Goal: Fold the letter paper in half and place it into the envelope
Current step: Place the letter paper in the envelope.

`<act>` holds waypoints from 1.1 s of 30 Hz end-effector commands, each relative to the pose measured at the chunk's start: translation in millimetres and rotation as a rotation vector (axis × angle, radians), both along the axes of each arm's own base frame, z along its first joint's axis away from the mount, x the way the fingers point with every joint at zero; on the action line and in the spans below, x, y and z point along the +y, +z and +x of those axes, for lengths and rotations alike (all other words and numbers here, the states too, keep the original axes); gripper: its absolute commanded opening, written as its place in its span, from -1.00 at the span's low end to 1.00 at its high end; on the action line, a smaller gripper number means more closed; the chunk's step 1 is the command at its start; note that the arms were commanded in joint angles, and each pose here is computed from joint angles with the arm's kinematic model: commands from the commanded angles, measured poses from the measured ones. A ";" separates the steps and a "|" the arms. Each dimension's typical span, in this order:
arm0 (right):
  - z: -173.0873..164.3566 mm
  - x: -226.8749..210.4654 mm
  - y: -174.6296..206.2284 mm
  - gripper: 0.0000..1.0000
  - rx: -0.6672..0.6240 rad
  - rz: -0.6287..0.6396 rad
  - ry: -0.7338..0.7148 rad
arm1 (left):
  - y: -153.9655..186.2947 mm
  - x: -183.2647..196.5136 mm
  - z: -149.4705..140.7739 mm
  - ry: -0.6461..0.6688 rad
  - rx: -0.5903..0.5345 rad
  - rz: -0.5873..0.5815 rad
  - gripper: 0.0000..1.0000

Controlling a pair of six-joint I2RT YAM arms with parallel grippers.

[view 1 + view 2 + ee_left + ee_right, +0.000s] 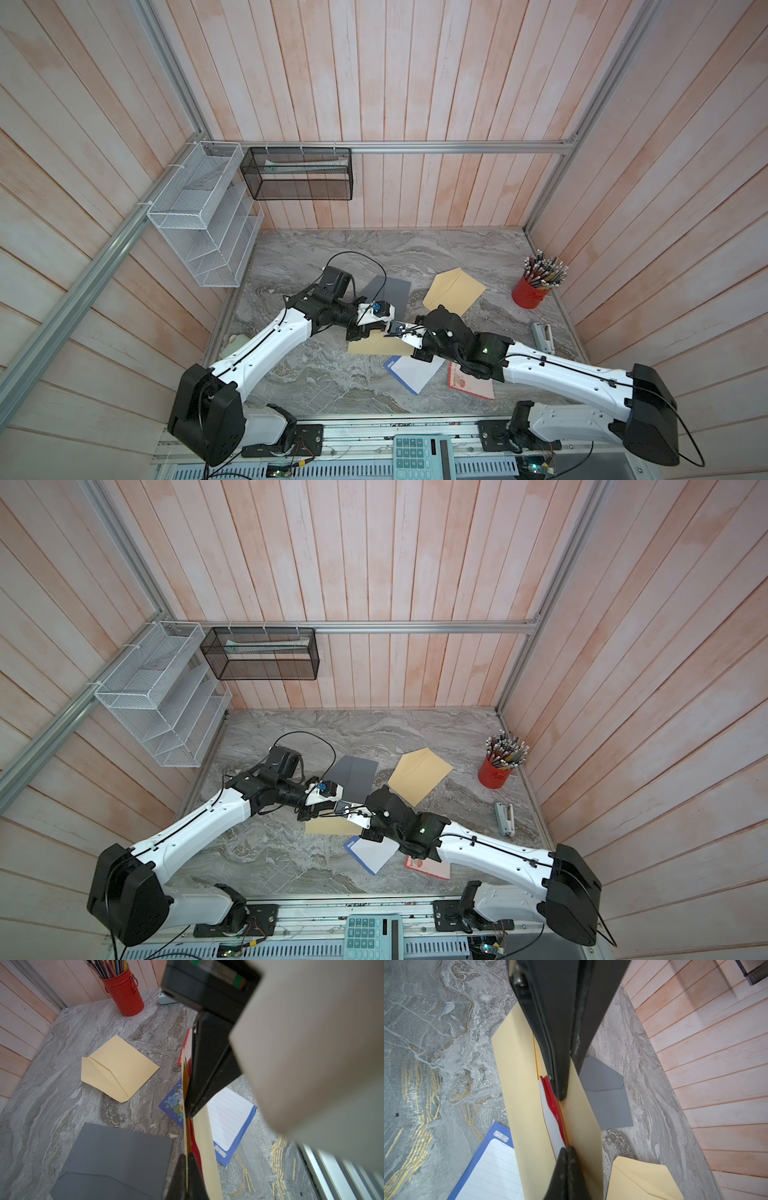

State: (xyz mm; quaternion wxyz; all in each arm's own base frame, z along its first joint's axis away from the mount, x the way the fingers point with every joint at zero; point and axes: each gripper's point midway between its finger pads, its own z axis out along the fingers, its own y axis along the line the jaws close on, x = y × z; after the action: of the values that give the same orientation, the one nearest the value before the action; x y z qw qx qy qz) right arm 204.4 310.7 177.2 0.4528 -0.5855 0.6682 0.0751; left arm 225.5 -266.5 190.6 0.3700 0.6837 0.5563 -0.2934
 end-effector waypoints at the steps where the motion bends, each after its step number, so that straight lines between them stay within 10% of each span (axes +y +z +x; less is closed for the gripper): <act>1: 5.6 3.0 -0.8 -0.95 0.008 0.029 -0.039 | 3.1 -1.1 -9.8 -0.032 0.031 -0.029 -1.00; 21: 12.3 3.1 -18.9 -0.93 0.058 0.067 -0.123 | 8.3 -1.6 -11.4 -0.042 0.039 -0.050 -1.00; 33: 6.7 0.6 19.0 -0.42 0.046 0.170 -0.117 | 5.2 -1.1 -9.5 -0.027 0.042 -0.045 -1.00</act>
State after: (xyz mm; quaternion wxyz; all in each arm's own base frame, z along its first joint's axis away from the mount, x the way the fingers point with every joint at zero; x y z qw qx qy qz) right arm 209.5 312.6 171.7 0.4593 -0.5252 0.7086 0.1051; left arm 223.0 -267.2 195.5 0.3734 0.6779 0.5511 -0.3119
